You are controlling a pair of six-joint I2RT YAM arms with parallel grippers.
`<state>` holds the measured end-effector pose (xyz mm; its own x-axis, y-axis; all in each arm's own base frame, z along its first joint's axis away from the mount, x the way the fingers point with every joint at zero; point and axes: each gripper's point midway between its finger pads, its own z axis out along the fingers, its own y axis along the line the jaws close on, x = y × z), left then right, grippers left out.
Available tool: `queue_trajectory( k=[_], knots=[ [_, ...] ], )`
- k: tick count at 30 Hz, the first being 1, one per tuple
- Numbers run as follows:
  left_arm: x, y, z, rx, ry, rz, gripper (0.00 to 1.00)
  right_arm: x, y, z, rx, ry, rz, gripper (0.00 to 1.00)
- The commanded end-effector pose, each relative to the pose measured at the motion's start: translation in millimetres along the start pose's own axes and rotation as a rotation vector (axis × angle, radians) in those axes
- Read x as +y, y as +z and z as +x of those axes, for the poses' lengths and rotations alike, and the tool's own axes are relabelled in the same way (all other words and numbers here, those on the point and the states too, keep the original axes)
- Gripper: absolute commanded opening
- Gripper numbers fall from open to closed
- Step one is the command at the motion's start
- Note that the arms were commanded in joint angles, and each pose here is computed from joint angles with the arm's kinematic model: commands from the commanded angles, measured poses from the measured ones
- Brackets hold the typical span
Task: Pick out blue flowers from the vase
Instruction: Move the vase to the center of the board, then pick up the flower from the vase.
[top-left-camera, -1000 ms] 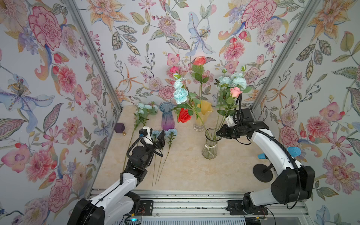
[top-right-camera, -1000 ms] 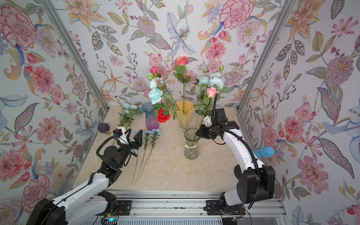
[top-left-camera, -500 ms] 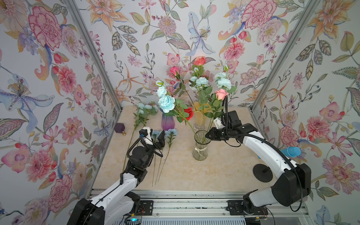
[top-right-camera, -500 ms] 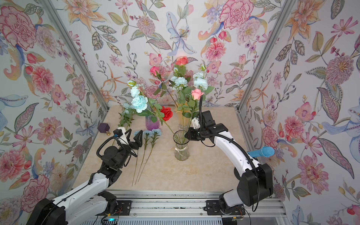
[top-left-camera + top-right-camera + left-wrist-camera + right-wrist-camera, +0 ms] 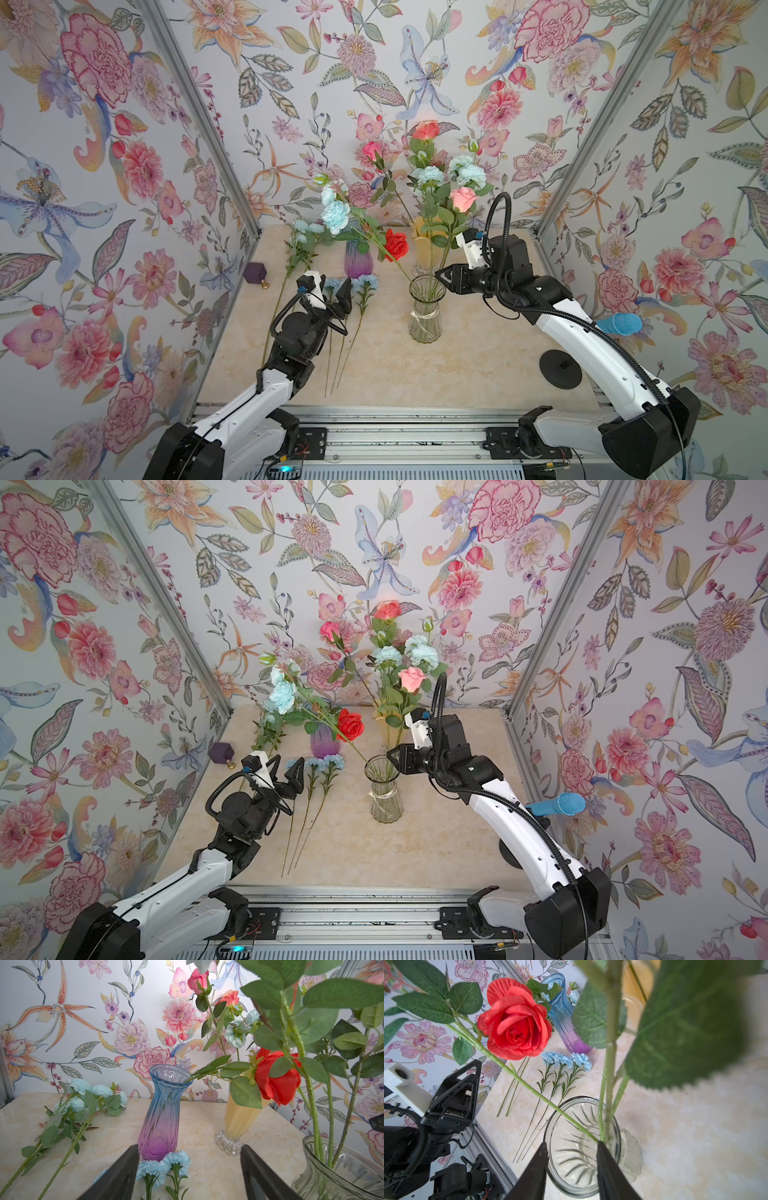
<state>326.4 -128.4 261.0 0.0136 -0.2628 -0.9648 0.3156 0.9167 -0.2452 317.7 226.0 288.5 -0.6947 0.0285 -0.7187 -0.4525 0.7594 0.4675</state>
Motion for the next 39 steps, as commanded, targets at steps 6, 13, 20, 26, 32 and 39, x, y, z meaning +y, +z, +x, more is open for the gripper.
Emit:
queue_trajectory(
  k=[6, 13, 20, 26, 32, 39],
  knots=[
    [-7.3, 0.0, -0.2, -0.014, -0.008, 0.029, 0.78, -18.6, 12.3, 18.7, 0.034, -0.009, 0.065, 0.4],
    [-9.1, 1.0, 0.8, -0.011, -0.003, 0.032, 0.78, -27.4, 31.9, 44.7, 0.121, 0.001, 0.068, 0.29],
    [-10.5, 1.9, 1.6, -0.008, -0.003, 0.033, 0.78, -44.2, 22.0, 47.0, 0.089, 0.0, 0.138, 0.24],
    [-16.9, 4.3, 1.9, -0.008, -0.01, 0.057, 0.78, -72.9, -18.2, 15.0, -0.103, 0.125, 0.077, 0.4],
    [-41.8, 13.4, 8.2, 0.014, 0.015, 0.113, 0.78, -85.9, -9.6, 14.0, -0.066, 0.185, -0.005, 0.5],
    [-44.2, 12.7, 7.1, 0.01, 0.036, 0.102, 0.78, -74.9, 25.0, 39.5, 0.101, 0.156, -0.043, 0.47]
  ],
)
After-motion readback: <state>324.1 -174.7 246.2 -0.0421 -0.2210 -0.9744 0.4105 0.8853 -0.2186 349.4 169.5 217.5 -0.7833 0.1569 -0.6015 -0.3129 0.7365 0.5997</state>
